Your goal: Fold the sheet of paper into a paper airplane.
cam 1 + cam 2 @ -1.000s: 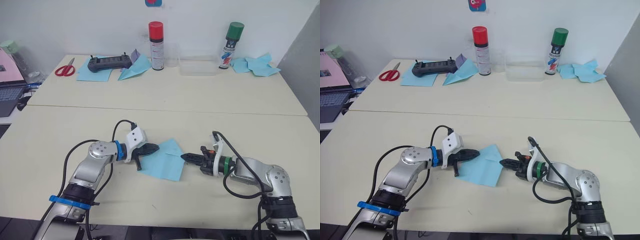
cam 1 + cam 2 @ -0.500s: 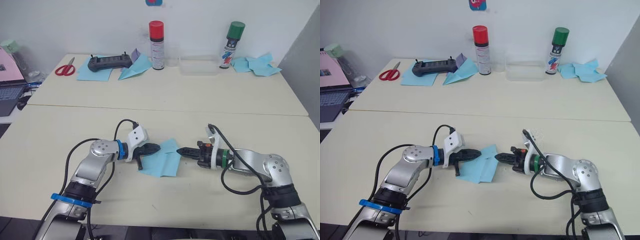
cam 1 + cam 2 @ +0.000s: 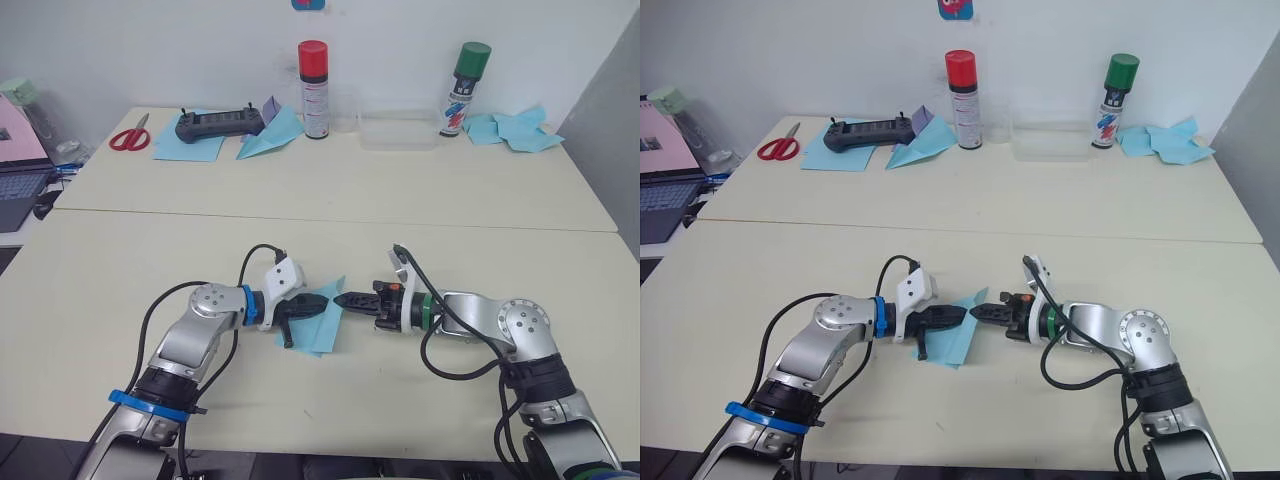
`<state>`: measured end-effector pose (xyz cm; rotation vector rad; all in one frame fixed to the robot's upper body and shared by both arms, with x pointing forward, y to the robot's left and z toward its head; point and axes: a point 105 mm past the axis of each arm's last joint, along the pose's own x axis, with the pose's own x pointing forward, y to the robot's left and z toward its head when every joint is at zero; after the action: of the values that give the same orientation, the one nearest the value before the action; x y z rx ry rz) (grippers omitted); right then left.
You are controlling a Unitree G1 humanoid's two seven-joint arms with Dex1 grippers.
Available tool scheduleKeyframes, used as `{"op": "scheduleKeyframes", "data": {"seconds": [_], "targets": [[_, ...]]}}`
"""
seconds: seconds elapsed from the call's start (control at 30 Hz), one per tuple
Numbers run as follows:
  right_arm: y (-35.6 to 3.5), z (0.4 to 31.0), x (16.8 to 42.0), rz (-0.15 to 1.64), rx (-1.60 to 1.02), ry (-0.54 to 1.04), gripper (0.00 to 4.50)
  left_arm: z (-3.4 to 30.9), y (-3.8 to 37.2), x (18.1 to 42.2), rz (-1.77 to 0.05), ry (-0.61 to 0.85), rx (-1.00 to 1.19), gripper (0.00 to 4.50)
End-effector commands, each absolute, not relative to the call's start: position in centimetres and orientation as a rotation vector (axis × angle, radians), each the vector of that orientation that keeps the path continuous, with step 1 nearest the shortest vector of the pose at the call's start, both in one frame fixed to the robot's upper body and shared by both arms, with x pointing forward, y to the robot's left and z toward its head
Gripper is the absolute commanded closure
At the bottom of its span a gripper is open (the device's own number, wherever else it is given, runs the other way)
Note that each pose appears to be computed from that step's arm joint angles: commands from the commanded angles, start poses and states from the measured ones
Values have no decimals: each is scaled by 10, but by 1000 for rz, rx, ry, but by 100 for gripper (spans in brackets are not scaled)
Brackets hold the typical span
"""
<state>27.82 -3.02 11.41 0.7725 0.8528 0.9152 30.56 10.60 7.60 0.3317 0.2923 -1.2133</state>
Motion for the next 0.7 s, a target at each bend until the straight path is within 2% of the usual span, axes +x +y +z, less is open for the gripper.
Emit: {"op": "scheduleKeyframes", "data": {"seconds": [0.03, 0.2, 0.37, 0.47, 0.67, 0.7], "targets": [[-24, 123, 279, 960, 779, 822, 448, 68, 103, 298, -1248, 333, 334, 450], [-22, 125, 282, 968, 783, 812, 448, 73, 99, 302, -1248, 317, 333, 450], [-20, 125, 284, 970, 786, 795, 448, 70, 117, 309, -1182, 346, 396, 450], [-17, 127, 286, 979, 802, 781, 395, 70, 129, 312, -1153, 366, 424, 450], [-13, 131, 287, 995, 821, 766, 194, 64, 137, 309, -1148, 402, 429, 450], [-12, 132, 287, 1002, 826, 762, 194, 64, 136, 309, -1147, 402, 428, 450]]}}
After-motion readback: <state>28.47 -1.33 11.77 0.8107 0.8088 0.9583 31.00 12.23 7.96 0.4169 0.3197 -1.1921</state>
